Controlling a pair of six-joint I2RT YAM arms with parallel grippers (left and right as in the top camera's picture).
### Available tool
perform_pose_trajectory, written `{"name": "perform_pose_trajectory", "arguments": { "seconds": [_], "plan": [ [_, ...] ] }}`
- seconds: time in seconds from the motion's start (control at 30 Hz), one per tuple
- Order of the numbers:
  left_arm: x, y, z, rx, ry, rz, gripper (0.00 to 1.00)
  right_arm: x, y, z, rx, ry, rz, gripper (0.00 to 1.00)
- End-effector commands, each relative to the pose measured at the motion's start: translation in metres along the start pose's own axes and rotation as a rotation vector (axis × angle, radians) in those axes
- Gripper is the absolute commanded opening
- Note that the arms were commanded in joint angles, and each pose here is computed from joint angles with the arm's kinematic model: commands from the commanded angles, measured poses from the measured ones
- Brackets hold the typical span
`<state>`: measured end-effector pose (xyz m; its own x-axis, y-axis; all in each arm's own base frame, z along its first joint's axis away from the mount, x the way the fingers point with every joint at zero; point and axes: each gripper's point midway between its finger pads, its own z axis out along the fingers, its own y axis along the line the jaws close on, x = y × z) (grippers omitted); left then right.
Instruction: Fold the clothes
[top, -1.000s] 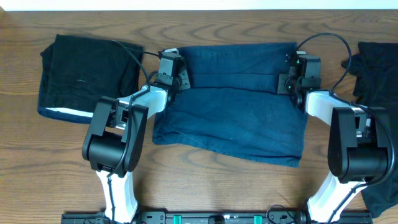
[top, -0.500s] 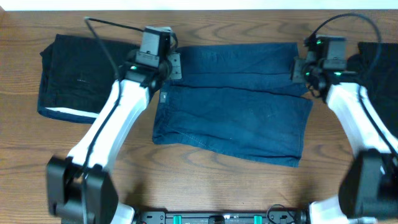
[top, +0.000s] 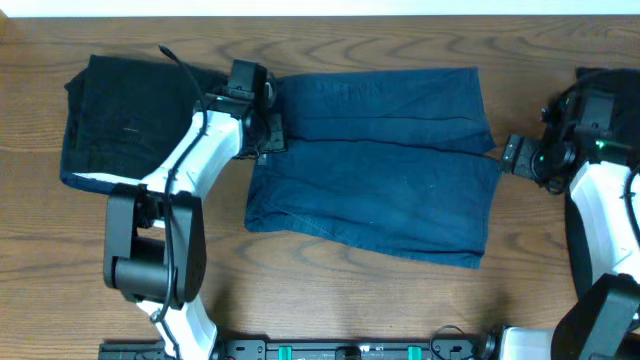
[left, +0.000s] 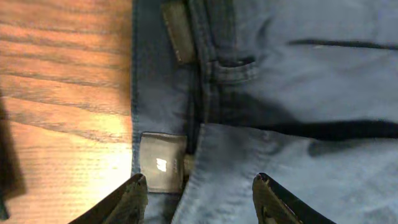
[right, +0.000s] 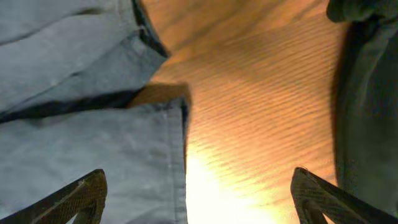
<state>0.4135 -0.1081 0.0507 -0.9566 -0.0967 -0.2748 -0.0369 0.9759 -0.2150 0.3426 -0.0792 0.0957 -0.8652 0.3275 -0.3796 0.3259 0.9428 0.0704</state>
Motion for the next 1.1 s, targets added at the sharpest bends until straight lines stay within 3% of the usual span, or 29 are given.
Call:
{"name": "perform_pose_trajectory", "arguments": {
  "seconds": [0.0, 0.9, 0.97, 1.07],
  "plan": [
    [0.003, -0.006, 0.003, 0.09, 0.03, -0.008, 0.56, 0.011, -0.003, 0.014, -0.003, 0.009, 0.016, 0.95],
    [0.042, -0.008, 0.02, 0.149, 0.176, -0.042, 0.55, 0.012, -0.003, 0.02, -0.006, -0.01, 0.015, 0.95],
    [0.046, -0.007, 0.022, 0.146, 0.185, -0.044, 0.43, 0.012, -0.003, 0.02, -0.006, -0.01, 0.015, 0.95],
    [0.051, -0.005, 0.022, 0.141, 0.202, -0.049, 0.15, 0.011, -0.003, 0.02, -0.006, -0.011, 0.014, 0.95]
  ]
}}
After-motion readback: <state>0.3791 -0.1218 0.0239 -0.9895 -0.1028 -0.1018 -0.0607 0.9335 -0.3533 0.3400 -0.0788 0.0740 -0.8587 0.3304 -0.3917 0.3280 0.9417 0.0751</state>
